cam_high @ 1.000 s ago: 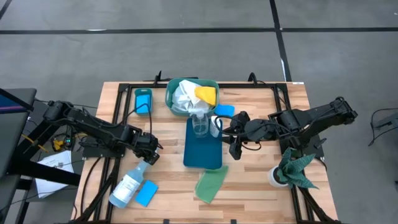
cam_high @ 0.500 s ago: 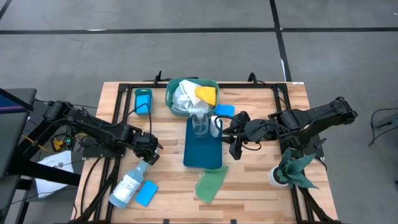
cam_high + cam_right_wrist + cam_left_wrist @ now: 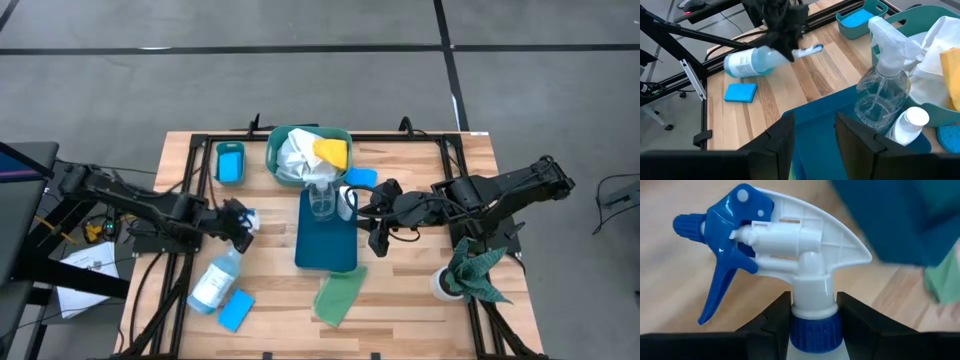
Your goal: Pick & Place Kitchen Items
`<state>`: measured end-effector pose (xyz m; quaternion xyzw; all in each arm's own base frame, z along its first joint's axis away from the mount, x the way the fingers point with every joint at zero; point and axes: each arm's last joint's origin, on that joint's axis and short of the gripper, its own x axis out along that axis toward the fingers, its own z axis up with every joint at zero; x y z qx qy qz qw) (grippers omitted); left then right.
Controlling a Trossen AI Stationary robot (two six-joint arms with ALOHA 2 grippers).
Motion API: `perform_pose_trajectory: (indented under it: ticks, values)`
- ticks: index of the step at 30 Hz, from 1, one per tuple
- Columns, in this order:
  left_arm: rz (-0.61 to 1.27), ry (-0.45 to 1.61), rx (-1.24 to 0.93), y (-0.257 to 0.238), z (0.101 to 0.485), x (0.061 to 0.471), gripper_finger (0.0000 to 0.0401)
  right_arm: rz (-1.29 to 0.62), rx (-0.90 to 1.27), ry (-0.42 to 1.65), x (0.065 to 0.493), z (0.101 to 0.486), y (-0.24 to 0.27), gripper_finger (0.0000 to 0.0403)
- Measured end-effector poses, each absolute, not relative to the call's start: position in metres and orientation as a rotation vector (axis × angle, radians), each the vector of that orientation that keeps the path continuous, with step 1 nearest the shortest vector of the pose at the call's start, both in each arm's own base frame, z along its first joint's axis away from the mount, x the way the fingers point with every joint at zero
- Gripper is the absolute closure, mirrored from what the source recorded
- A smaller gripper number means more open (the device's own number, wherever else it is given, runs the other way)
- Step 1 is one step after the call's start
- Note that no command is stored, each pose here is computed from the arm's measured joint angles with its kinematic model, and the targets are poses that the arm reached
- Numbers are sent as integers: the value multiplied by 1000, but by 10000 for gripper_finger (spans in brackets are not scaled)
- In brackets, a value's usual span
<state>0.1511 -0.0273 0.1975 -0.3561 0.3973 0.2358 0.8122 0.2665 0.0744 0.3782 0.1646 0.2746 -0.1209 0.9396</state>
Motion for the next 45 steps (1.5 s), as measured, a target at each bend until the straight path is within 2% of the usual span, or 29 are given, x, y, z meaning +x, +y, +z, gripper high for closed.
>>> perform_pose_trajectory:
  ticks: [11, 20, 34, 45]
  values:
    - [577, 516, -581, -23, 224, 135, 273, -253, 354, 560, 266, 378, 74, 271]
    - [553, 306, -480, -23, 242, 144, 273, -265, 374, 556, 267, 378, 72, 271]
    - [654, 144, -180, -20, 263, 150, 273, -273, 392, 552, 267, 378, 71, 271]
    - [675, 109, -118, -20, 269, 151, 281, -269, 393, 554, 267, 378, 71, 271]
